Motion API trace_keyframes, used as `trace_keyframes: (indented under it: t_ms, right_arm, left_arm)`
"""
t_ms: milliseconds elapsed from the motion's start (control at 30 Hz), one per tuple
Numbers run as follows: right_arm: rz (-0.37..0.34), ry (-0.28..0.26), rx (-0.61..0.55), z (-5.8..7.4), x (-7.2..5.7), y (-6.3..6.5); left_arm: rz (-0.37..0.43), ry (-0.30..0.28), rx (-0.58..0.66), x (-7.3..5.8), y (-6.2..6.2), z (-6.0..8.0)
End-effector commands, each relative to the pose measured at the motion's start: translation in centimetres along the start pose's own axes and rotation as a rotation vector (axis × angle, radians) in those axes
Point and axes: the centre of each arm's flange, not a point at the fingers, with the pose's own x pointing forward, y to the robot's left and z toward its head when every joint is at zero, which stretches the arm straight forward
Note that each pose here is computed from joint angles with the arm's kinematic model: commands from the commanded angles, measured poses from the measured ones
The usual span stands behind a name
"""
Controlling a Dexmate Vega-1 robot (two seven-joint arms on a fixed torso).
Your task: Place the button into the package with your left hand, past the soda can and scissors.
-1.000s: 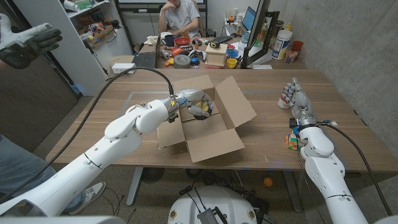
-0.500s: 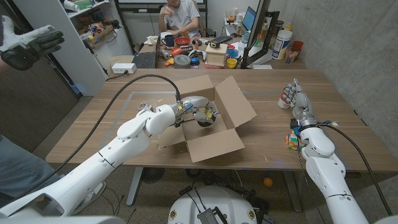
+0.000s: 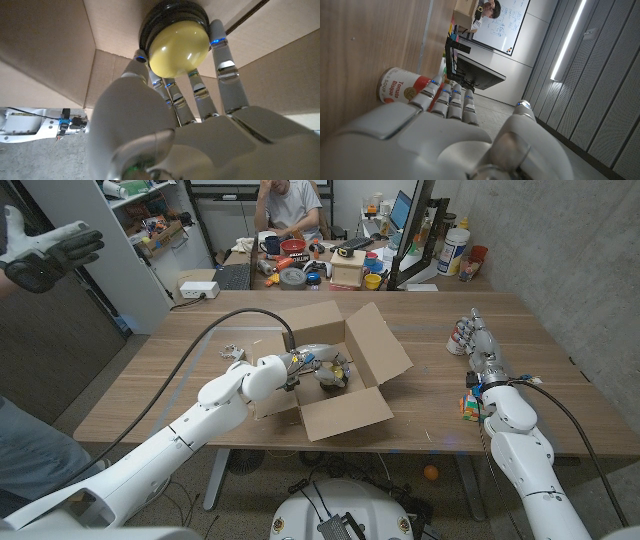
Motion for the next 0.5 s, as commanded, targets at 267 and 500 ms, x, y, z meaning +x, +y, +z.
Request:
trace_keyframes:
  t_ms: [267,500]
  right_arm:
    - [0.012,0.007,0.004,-0.42,0.39,0.48]
    - [0.013,0.008,0.004,-0.46,0.38,0.43]
  left_arm:
    - [-0.039,0.021,-0.004,-0.03,-0.22,-0.31]
    - [-0.08,0.037,0.035,-0.06,0.01,-0.27]
